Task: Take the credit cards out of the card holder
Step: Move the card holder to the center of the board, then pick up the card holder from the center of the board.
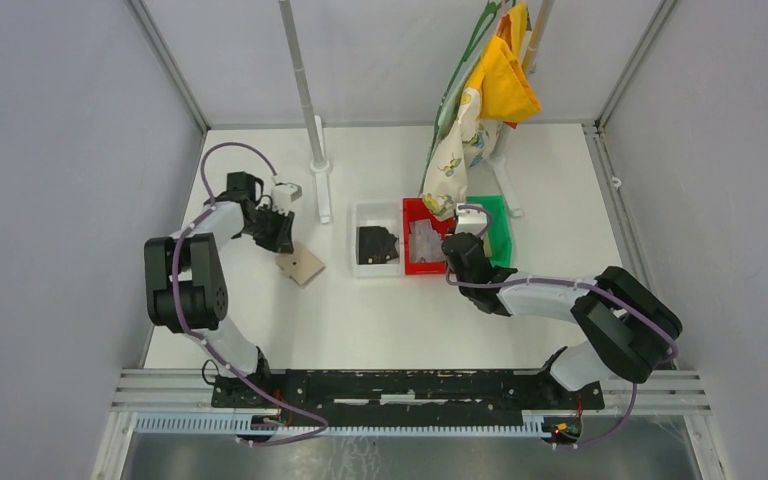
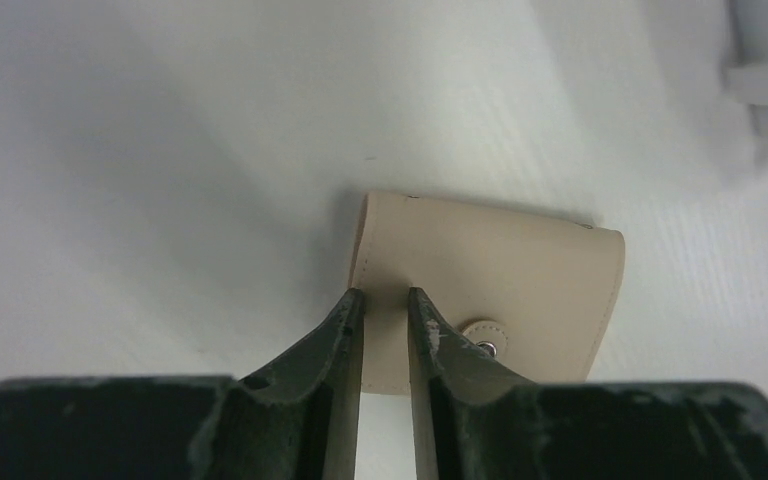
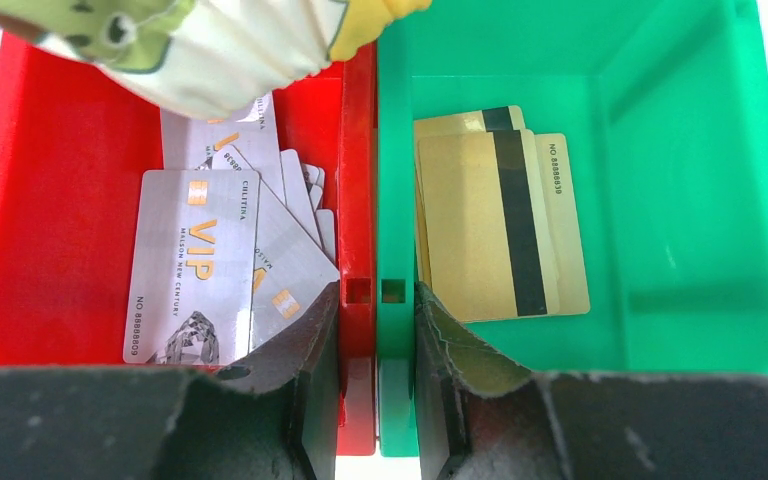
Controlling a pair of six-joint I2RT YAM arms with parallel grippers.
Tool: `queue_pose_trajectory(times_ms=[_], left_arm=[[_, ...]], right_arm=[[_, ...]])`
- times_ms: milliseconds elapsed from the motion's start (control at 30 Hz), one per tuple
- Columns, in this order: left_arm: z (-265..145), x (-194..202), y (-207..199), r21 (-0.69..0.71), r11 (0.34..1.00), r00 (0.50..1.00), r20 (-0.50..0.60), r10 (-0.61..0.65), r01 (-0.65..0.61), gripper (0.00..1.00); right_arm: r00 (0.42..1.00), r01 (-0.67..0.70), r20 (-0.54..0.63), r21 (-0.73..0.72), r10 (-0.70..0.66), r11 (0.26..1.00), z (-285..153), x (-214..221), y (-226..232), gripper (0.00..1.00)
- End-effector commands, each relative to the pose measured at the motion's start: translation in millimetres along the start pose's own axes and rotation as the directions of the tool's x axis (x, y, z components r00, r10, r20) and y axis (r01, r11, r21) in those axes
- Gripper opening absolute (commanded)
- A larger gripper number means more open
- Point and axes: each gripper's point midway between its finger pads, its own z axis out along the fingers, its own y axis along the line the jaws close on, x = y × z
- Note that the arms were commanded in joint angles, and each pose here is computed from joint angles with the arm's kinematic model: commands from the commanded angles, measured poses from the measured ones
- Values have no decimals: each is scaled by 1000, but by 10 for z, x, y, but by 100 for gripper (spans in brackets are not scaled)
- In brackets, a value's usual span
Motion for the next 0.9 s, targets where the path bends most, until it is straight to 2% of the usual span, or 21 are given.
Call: queue_pose_trajectory(times_ms=[0,67,133,200,267,467,600,667,700,800,833,867], left_arm=[[-9,79,-559,112,991,996,-45,79,-74,6],[27,70,-767,139,984,991,-57,120,-111,2],[28,83,-911,162,978,987,-65,145,-133,2],[11,88,-1035,190,971,984,-67,162,-147,2],[-35,103,-1158,218,962,981,-72,181,-162,2],[-239,129,-1479,289,930,966,-57,252,-225,2],[-370,157,-1628,333,912,963,-40,265,-237,2],[-416,136,-1611,309,917,961,-28,274,-252,2],[-423,119,-1555,275,926,960,-28,277,-259,10],[-372,101,-1332,165,951,960,-58,275,-263,56],[-337,86,-1246,127,960,964,-67,259,-249,68],[-299,71,-1170,100,967,968,-76,241,-233,76]], right_arm=[[998,-47,32,-51,49,998,52,-198,250,8],[998,-46,38,-52,48,998,51,-246,274,12],[998,-44,50,-75,48,996,11,-305,304,28],[997,-40,65,-116,48,992,-58,-358,342,50],[995,-39,82,-156,52,987,-154,-432,380,63],[994,-24,95,-308,56,951,-434,-705,592,86],[994,-12,89,-446,57,895,-690,-735,835,91],[996,2,83,-502,46,865,-810,-690,960,93],[996,7,78,-522,39,853,-857,-669,1009,95],[996,40,84,-543,7,839,-960,-599,1092,98],[996,48,87,-542,-1,839,-977,-584,1107,98],[996,55,89,-546,-7,836,-1002,-574,1135,98]])
